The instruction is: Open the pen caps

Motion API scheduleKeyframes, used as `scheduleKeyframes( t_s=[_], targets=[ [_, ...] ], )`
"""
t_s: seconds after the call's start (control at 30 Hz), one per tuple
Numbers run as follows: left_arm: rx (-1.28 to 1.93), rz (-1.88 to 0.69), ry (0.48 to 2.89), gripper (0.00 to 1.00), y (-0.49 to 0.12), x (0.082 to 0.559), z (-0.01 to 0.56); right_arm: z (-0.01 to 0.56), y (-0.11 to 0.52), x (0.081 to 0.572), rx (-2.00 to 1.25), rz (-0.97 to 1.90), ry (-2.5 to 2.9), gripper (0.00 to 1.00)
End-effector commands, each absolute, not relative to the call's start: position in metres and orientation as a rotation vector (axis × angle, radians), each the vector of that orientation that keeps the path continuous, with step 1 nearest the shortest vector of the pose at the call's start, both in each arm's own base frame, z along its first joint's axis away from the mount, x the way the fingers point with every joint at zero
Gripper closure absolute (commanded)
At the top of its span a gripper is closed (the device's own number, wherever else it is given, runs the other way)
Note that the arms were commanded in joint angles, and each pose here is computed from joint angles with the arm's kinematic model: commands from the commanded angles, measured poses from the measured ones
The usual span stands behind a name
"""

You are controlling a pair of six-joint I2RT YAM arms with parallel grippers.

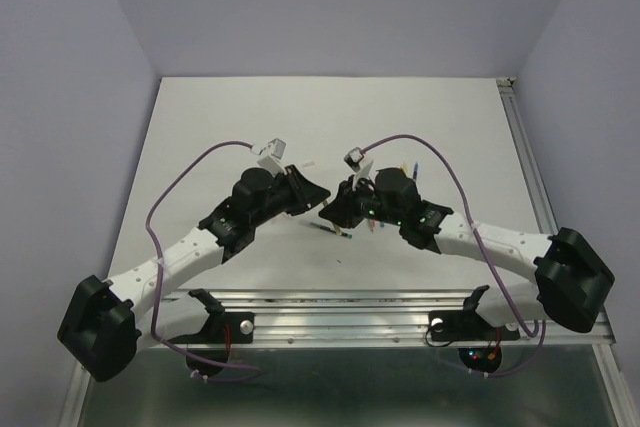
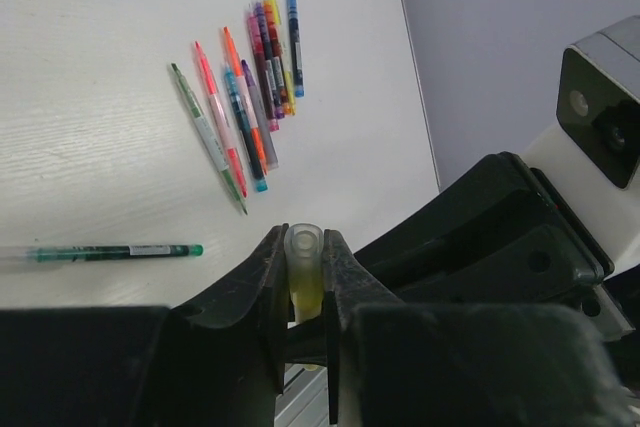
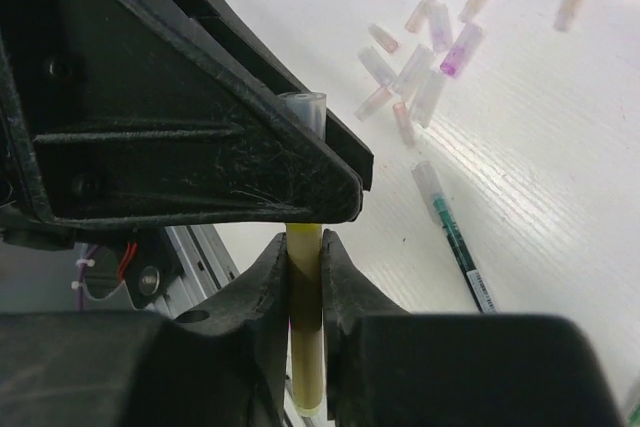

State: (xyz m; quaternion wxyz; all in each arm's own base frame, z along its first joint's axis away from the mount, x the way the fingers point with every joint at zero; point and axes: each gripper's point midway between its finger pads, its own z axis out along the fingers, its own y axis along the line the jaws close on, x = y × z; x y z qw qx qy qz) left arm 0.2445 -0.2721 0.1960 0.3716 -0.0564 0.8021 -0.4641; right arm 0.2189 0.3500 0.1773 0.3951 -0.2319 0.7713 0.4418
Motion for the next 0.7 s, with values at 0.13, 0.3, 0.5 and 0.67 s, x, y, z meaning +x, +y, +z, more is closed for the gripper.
scheduleKeyframes(
  t_s=[0.13,0.3,0.5,0.67],
  targets=[
    [-0.220,-1.106,1.896,1.00,-0.261,0.273,0.240,0.199,0.353,0.210,-0.614,1.194,1.873,0.99],
    [-0.288,-0.979,1.807,1.00,-0.238,0.319,0.267,0.177,0.349,0.172,-0.549,1.384,1.941,0.99],
    [-0.296,-0.919,1.767,1.00,-0.211,0.372,0.290,0.155,0.339,0.125,-0.590,1.492,1.994,0.99],
    [-0.333,-0.858,1.821,1.00,-0.187,0.386,0.269,0.144,0.327,0.136,-0.488,1.385,2.051,0.99]
  ],
)
